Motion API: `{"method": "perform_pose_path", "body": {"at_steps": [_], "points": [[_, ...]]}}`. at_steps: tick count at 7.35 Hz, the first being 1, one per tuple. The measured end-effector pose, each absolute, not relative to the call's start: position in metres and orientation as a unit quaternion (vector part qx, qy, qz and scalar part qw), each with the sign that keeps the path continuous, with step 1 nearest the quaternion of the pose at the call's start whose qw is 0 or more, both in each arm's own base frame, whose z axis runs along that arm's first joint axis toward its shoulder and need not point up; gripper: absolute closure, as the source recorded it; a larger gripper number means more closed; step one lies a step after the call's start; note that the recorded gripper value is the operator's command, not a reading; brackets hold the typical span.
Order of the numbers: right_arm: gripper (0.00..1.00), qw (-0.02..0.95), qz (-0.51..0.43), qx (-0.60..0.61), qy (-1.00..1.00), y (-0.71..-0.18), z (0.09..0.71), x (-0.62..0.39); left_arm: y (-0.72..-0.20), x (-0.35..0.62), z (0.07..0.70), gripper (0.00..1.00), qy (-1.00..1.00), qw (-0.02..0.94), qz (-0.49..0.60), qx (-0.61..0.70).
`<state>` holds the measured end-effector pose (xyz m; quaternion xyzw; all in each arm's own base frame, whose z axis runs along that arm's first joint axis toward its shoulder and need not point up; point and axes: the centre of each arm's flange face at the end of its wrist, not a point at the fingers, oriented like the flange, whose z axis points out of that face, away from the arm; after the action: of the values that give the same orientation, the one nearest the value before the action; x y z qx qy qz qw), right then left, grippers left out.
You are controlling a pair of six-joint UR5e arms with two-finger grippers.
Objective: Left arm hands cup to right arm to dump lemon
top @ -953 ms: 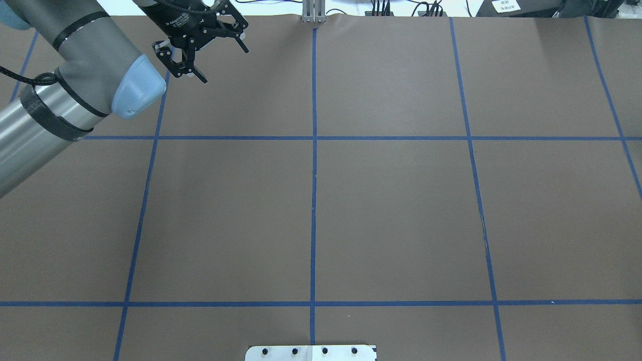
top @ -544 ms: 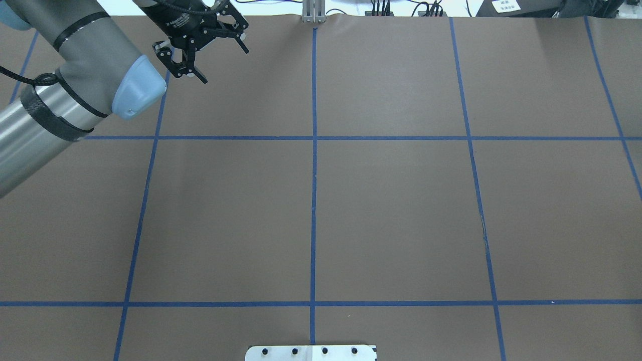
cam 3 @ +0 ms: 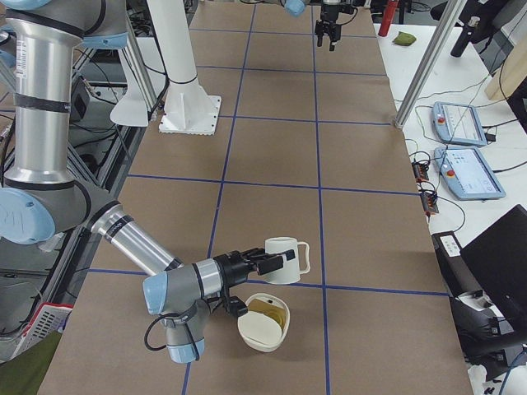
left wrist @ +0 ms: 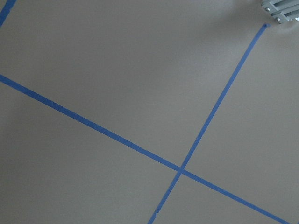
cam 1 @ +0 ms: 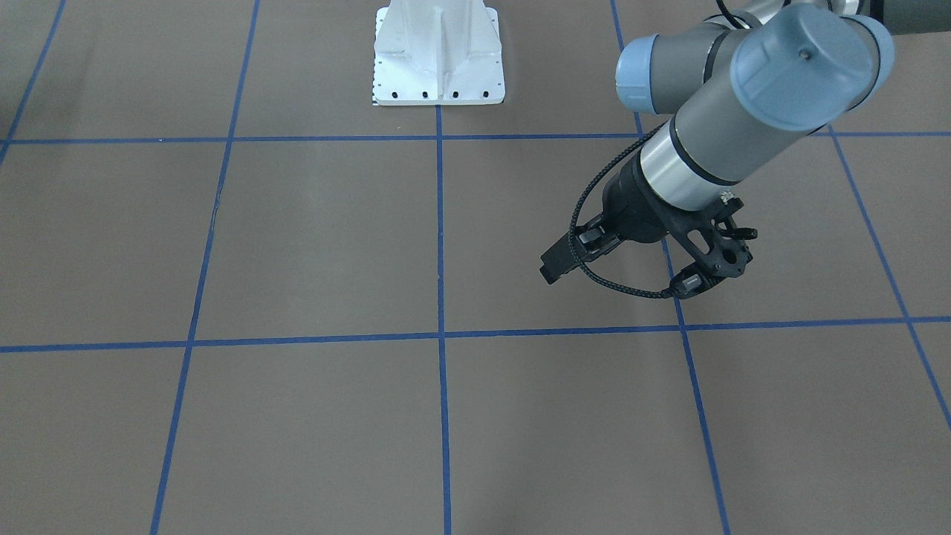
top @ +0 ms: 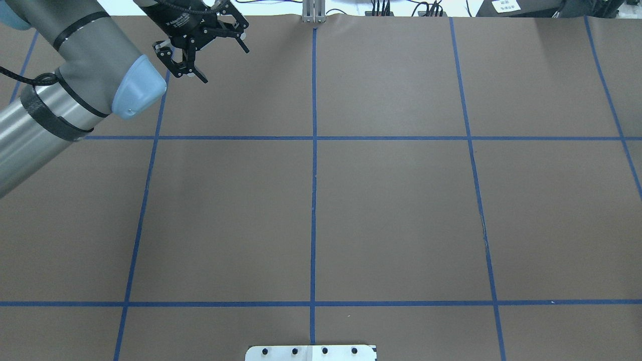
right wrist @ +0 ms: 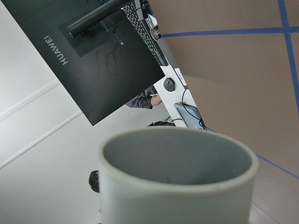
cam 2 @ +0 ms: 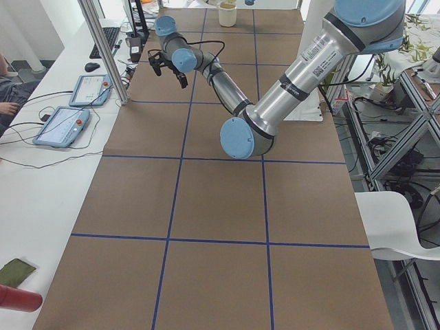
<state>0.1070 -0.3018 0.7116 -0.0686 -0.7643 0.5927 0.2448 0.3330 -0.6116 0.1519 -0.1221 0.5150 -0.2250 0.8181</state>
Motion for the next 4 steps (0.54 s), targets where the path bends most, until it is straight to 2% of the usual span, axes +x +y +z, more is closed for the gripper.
{"method": "perform_pose_path", "body": {"at_steps": [4], "points": [[0.9,0.341,0.538,0.062,-0.769,-0.303,0.7103,0.1068,-0.6118,0.3336,0.1521,0.0,0.515,0.818,-0.225,-0.122]]}}
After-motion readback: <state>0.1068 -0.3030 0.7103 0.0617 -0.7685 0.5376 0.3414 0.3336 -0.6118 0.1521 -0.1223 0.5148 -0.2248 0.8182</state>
